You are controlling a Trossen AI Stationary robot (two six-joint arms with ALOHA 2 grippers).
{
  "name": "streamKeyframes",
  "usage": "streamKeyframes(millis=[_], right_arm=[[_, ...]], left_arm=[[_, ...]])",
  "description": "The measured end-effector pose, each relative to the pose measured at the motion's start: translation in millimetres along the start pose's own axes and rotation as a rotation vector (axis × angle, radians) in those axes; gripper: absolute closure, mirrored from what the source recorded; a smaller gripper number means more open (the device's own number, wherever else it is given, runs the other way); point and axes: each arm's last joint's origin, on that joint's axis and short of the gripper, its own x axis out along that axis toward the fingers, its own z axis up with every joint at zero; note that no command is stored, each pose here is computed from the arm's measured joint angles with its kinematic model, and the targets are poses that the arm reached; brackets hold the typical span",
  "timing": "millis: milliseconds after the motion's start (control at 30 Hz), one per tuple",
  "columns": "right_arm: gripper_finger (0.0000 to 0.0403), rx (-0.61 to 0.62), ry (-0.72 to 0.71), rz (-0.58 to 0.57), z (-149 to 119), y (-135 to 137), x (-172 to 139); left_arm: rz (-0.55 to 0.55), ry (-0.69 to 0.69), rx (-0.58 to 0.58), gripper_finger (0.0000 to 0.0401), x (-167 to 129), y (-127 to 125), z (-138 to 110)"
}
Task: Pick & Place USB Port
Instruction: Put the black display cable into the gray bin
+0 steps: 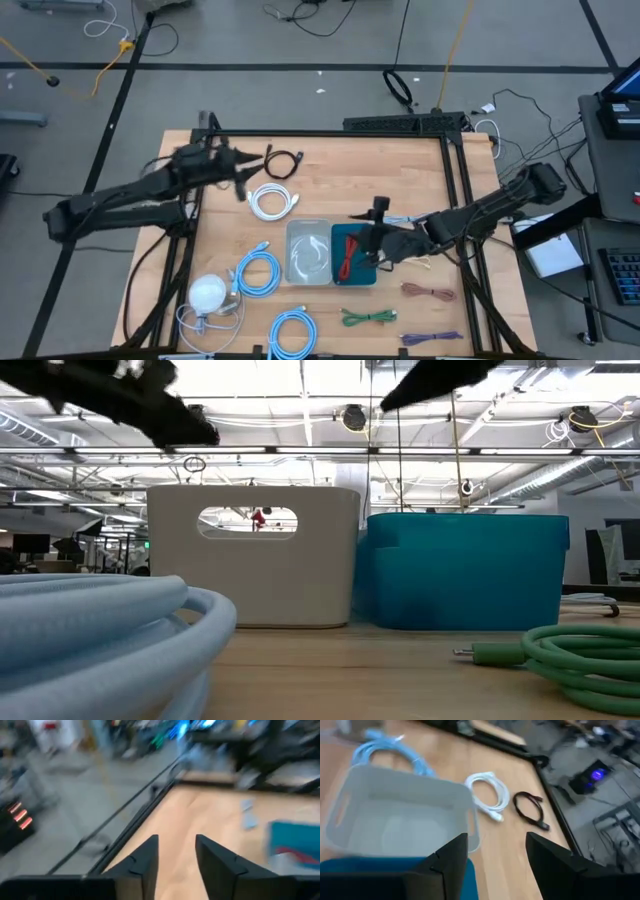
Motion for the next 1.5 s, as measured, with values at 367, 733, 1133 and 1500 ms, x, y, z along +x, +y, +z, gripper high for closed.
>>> streamKeyframes(millis=[367,733,1133,1500], right_arm=[[0.0231,0.209,-0.257,-0.021,-51.4,-13.2,-15.9],[0.0232,0.182,-0.231,0.002,-68.7,-8.1,-19.1],[0.0232,0.181,-0.225,0.004,-71.2,-7.5,-18.8],[0.0232,0.188,-0.221,0.013,-72.3,-6.3,-19.3]], left_arm=[[0.573,0.505,0.087,0.0253,94.0,7.0,1.6],[0.528,0.565,0.113,0.0254,111.9,4.1,39.7],[0.344,0.896,0.337,0.0254,116.2,2.1,4.5],[0.14,0.919,0.379,0.0254,153.3,-4.6,-26.0]])
